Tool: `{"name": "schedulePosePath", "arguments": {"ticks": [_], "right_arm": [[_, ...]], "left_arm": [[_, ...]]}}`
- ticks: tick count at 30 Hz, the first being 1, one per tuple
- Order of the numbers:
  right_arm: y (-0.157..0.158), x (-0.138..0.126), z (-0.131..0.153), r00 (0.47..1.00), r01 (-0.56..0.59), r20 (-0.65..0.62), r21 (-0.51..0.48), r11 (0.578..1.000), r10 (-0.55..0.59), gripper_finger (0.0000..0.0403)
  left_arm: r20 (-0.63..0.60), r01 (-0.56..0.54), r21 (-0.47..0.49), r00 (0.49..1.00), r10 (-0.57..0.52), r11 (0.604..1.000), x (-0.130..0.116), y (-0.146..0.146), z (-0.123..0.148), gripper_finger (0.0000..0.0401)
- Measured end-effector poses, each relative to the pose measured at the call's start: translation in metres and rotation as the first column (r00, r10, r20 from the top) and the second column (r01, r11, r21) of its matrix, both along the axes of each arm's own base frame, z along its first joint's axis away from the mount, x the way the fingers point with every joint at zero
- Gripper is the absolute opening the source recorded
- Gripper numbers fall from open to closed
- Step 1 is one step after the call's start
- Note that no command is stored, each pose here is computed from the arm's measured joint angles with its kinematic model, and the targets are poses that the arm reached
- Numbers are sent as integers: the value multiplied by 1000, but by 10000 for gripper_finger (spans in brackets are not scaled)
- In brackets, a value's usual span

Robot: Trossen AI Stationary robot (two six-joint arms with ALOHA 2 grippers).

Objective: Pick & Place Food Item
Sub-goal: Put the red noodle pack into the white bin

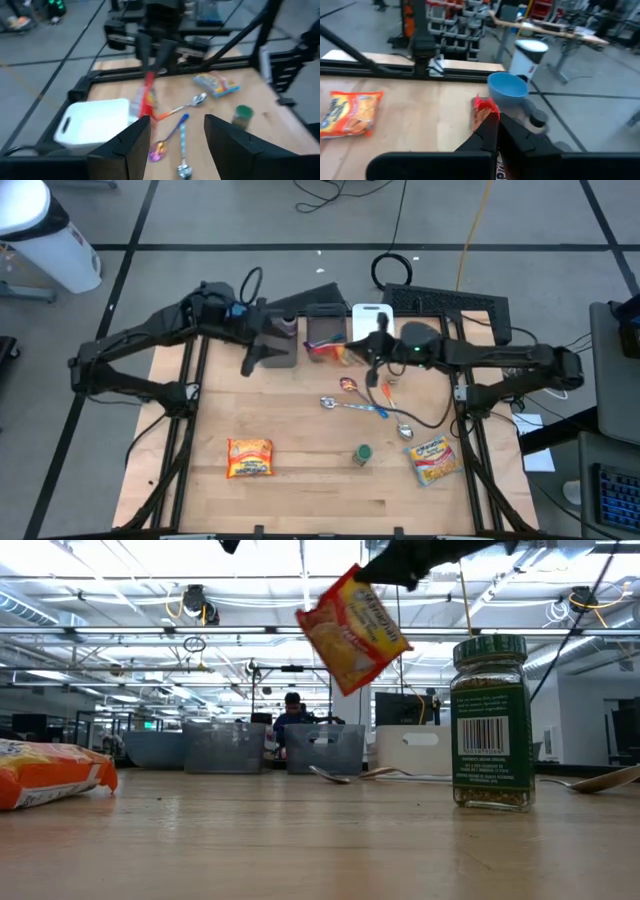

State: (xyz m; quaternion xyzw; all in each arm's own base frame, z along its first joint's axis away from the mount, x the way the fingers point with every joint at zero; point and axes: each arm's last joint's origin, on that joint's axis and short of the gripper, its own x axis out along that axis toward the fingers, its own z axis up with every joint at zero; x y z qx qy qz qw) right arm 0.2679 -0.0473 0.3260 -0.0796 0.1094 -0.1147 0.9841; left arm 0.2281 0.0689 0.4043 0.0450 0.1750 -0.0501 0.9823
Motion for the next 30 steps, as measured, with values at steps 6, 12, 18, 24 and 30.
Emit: {"name": "schedulePosePath", "arguments": {"ticks": [6, 12, 18, 24, 30], "right_arm": [[-8, -39, -13, 985, 107, 136, 3, 994, -106, 0], [-15, -72, -40, 936, 198, 292, 24, 980, -196, 0], [-28, -94, -67, 875, 280, 393, 67, 958, -283, 0], [-41, -100, -80, 856, 316, 384, 140, 938, -346, 0], [-42, -94, -78, 855, 219, 445, 155, 963, -266, 0]], "left_arm": [[74, 37, -25, 997, -35, 999, -7, -5, -25, 187], [137, 20, -82, 991, -8, 996, -7, -5, -64, 186], [196, 67, -115, 980, -44, 991, -4, -7, -93, 186], [212, 71, -140, 976, -40, 988, -4, -10, -108, 187], [126, -66, -184, 988, 90, 981, 4, -5, -124, 186]]}}
